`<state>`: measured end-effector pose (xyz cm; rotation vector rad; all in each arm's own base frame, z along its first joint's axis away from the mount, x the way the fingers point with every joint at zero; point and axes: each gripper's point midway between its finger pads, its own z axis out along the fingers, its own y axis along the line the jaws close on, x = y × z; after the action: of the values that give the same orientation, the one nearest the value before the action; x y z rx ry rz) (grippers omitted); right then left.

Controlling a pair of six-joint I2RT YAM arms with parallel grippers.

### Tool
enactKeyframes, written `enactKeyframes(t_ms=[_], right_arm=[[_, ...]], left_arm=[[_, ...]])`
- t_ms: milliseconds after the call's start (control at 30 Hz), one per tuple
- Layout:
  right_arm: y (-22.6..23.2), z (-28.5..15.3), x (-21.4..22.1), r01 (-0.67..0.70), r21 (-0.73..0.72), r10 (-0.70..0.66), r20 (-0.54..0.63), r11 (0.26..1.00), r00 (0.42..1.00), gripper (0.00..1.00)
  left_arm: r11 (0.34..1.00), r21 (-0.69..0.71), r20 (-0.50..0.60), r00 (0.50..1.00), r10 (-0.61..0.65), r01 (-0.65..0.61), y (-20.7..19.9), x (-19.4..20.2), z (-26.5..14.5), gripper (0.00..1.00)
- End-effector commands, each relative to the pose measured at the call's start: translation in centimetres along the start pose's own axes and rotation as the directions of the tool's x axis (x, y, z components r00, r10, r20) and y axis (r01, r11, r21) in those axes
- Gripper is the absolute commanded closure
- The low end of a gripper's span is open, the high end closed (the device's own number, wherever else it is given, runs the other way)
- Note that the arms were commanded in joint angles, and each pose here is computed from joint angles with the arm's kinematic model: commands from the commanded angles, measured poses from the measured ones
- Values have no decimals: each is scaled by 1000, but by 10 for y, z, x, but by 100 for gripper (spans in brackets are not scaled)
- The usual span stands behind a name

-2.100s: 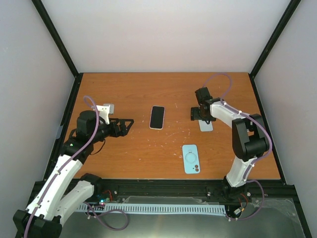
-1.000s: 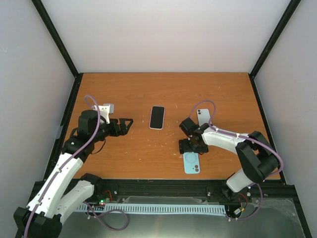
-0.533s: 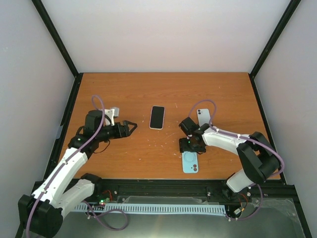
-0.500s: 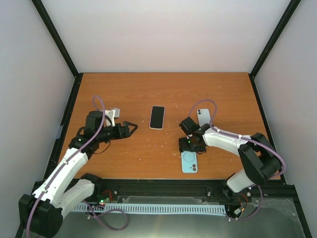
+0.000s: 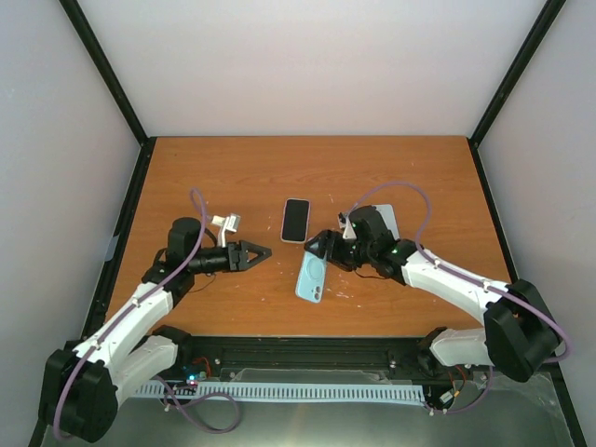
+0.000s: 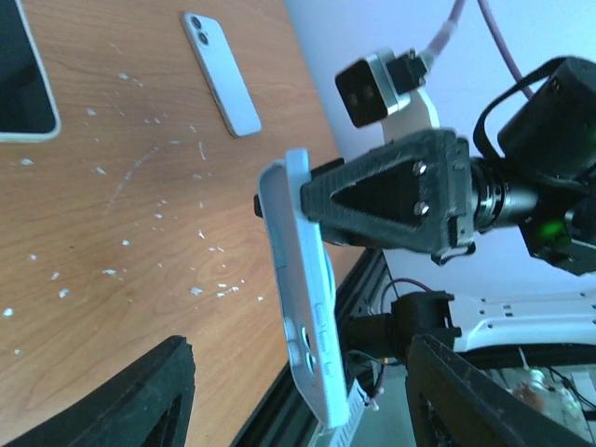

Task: Put the phone into the phone case

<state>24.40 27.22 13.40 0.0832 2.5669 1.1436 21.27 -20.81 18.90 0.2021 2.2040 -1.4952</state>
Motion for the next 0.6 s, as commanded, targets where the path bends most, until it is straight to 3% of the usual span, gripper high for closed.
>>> enactKeyframes(t_ms=[0,200,567], right_arm=[[53,-3,-3,-116,-239,106,-53,964,993,41],[64,1,-5,-160,-295,142,-80,942,987,41],[72,11,-5,-86,-359,72,-53,929,996,43]], left_arm=[[992,123,-22,999,26,-23,-18,7,2,38],[983,182,-39,999,-6,13,-16,22,6,37],[967,255,-56,998,27,-12,-36,20,16,41]])
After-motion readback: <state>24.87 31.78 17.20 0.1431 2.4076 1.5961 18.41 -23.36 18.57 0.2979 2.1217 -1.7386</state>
